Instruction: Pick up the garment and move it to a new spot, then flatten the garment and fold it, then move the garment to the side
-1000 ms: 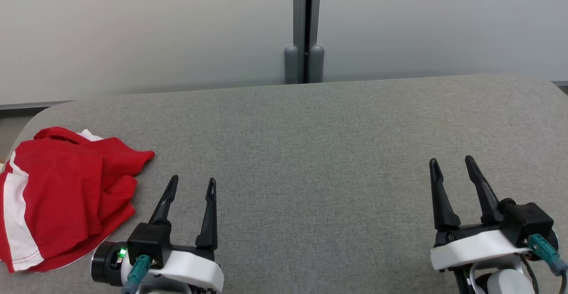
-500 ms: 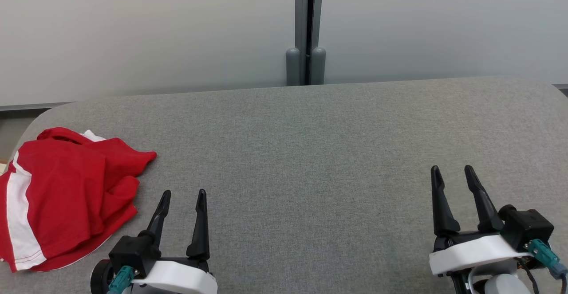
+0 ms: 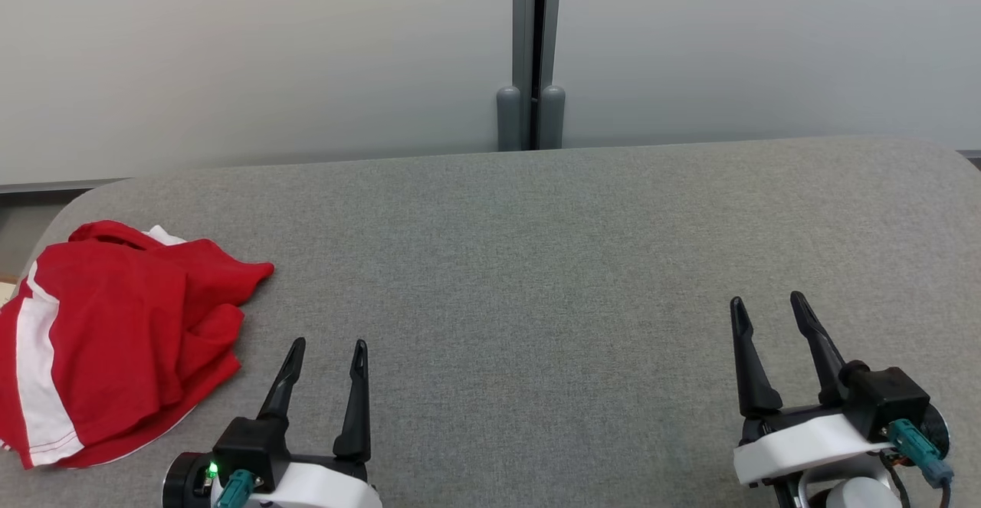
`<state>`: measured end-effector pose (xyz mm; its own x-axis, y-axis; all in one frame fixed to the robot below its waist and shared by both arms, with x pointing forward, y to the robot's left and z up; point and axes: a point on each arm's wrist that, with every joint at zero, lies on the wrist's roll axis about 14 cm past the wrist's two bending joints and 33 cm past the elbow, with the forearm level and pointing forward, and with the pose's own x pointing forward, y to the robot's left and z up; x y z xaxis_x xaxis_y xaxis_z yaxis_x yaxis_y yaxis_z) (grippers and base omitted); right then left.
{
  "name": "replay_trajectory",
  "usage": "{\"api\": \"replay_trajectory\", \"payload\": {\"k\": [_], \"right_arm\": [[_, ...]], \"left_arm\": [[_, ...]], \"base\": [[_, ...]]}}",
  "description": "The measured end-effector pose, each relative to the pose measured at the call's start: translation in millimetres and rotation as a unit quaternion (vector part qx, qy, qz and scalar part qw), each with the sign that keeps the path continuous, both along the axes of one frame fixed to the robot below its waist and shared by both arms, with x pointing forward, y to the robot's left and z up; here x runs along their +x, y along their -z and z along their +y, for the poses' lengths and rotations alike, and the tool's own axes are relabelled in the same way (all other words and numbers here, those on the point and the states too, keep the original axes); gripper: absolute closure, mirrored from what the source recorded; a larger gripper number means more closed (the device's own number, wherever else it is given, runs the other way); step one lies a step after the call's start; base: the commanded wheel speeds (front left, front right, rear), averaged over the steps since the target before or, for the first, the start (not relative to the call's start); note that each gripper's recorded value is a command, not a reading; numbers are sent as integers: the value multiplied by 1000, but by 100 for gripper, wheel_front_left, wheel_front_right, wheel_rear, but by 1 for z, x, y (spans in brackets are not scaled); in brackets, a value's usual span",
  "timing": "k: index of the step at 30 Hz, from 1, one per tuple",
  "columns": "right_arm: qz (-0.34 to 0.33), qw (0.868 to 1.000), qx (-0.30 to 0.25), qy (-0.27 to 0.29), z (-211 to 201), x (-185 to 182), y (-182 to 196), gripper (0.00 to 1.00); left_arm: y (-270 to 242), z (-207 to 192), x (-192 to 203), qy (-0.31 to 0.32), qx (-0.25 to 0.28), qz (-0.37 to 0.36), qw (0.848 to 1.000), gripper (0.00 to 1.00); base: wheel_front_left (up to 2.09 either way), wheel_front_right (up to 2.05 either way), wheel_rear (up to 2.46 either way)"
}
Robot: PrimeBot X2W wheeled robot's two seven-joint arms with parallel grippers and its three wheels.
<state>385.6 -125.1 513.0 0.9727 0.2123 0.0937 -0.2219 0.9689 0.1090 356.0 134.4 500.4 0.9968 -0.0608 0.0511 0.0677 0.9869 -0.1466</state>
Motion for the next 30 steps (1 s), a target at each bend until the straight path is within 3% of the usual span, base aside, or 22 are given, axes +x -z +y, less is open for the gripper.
{"api": "replay_trajectory", "payload": {"k": [30], "right_arm": [[7,1000,-1,1,0,3,6,0]], "left_arm": [[5,1,0,-4,5,6,1000,0]], "base": [[0,0,0]]}}
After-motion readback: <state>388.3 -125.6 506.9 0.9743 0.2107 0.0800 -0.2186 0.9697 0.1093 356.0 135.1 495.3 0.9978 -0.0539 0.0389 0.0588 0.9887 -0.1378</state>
